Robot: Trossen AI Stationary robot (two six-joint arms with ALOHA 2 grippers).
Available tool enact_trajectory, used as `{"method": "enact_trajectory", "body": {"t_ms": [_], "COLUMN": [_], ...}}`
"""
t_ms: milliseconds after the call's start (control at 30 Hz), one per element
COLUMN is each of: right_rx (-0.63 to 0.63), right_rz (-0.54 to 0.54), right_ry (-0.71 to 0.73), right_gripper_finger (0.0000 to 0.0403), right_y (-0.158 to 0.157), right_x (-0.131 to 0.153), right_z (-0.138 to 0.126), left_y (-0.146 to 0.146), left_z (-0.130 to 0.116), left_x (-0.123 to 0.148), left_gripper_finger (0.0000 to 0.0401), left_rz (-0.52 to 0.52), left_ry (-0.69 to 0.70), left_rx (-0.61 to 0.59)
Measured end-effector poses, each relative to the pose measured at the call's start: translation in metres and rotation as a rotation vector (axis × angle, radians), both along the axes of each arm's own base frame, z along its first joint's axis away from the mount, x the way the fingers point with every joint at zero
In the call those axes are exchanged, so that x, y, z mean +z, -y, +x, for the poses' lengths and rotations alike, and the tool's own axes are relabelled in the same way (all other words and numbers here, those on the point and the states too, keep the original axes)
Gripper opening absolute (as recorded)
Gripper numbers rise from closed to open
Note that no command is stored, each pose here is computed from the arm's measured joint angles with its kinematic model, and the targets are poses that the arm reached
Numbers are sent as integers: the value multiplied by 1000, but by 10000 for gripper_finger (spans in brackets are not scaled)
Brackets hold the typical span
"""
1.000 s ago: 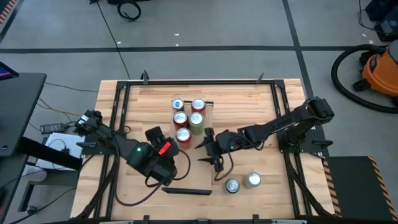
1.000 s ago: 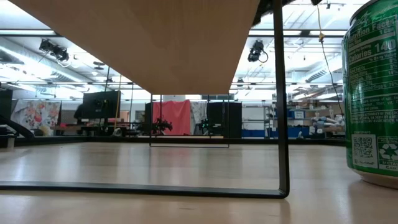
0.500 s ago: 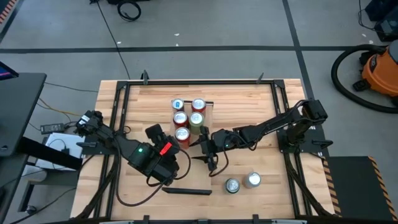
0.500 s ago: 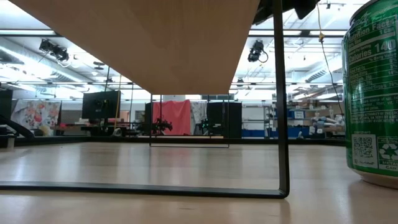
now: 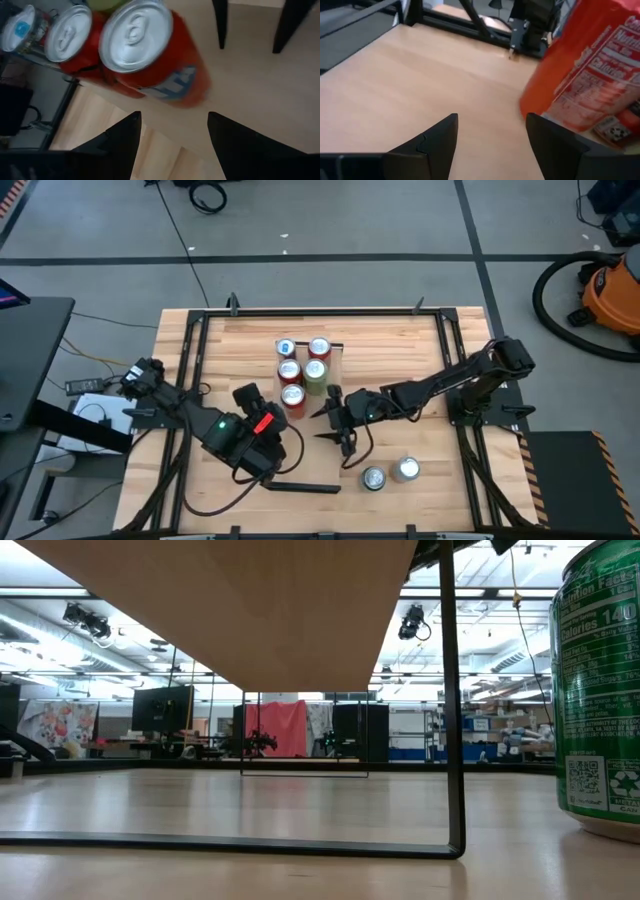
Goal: Place canned beverage on shelf
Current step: Put the white soda can on the shelf
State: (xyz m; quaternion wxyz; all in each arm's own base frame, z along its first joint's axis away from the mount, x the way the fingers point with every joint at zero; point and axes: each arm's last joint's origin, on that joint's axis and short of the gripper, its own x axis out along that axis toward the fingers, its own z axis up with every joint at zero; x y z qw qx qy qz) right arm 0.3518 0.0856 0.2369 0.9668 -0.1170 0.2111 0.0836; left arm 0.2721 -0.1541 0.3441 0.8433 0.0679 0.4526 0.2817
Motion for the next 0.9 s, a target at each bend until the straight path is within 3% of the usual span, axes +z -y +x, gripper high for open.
{"method": "enact_trajectory", "body": {"t_ms": [300,433,667,900], "right_rx": [66,72,5,-17], "right_rz": [-5,-14,-58,1], "right_ry": [-30,-75,-123,-120], "right_gripper_finger": [244,244,244,244], "right_y": [-19,-24,-21,-11], "right_x": [22,33,34,28], "right_z": [-26,-45,-77,-105], "left_y": [25,28,29,16], "left_z": [0,-5,-21,-27], "left_x": [6,2,-18,-5], "left_gripper_finger": [240,240,240,240], "left_rz": [-152,-176,-84,71], "left_ry": [71,49,-35,-1], "left_rx": [-95,-59,2,-47]}}
